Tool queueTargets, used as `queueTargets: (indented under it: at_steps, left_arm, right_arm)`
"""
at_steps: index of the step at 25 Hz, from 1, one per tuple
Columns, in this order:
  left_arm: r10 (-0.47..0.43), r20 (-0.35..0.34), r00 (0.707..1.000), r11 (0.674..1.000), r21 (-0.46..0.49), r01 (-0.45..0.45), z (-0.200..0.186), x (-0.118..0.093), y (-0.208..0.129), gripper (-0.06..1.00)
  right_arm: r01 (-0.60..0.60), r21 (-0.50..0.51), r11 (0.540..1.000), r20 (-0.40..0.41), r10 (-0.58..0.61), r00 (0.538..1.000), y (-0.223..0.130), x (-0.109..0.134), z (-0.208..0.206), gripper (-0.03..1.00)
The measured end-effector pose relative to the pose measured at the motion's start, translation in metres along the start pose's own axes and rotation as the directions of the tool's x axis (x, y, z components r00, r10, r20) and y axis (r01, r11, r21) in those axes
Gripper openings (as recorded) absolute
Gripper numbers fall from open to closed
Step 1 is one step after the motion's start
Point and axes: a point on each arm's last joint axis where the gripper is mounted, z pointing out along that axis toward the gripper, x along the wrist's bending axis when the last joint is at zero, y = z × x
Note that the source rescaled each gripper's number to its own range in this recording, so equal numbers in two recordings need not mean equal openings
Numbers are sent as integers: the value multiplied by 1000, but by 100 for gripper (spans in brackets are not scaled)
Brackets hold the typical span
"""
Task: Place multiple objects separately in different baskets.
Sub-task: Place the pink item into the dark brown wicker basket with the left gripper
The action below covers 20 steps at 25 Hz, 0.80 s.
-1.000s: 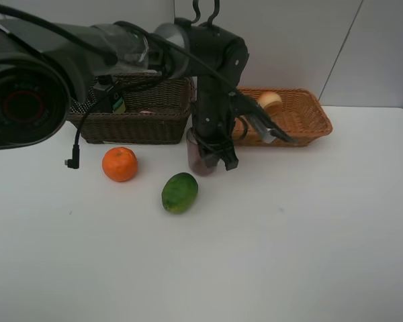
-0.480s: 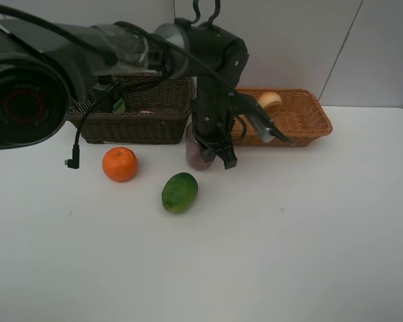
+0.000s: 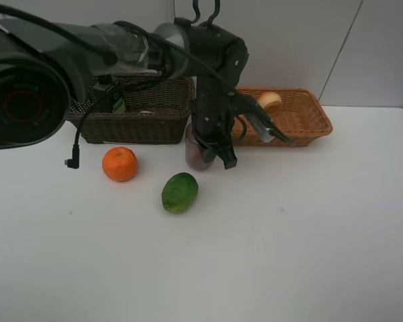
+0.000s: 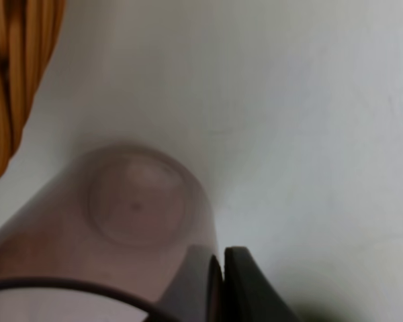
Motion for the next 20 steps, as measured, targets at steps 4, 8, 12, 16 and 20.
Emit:
queueTargets:
  at_steps: [4, 8, 12, 16, 20]
  left_arm:
    - [-3, 8, 1000, 1000, 15, 3, -4, 0, -2, 1]
    - [-5, 9, 1000, 1000, 19, 5, -13, 0, -4, 0]
    - [2, 9, 1000, 1000, 18, -2, -22, -4, -4, 0]
    - [12, 1, 1000, 1000, -6, -12, -36, -9, -3, 0]
    - [18, -3, 1000, 1000, -20, -18, -57, -13, -5, 0]
  right_arm:
    - [0, 0, 1000, 0, 0, 1000, 0, 0, 0, 95]
    - [0, 0, 1000, 0, 0, 1000, 0, 0, 0, 95]
    - [0, 0, 1000, 0, 0, 1000, 0, 0, 0, 95]
    - [0, 0, 1000, 0, 0, 1000, 0, 0, 0, 95]
    - [0, 0, 1000, 0, 0, 1000, 0, 0, 0, 95]
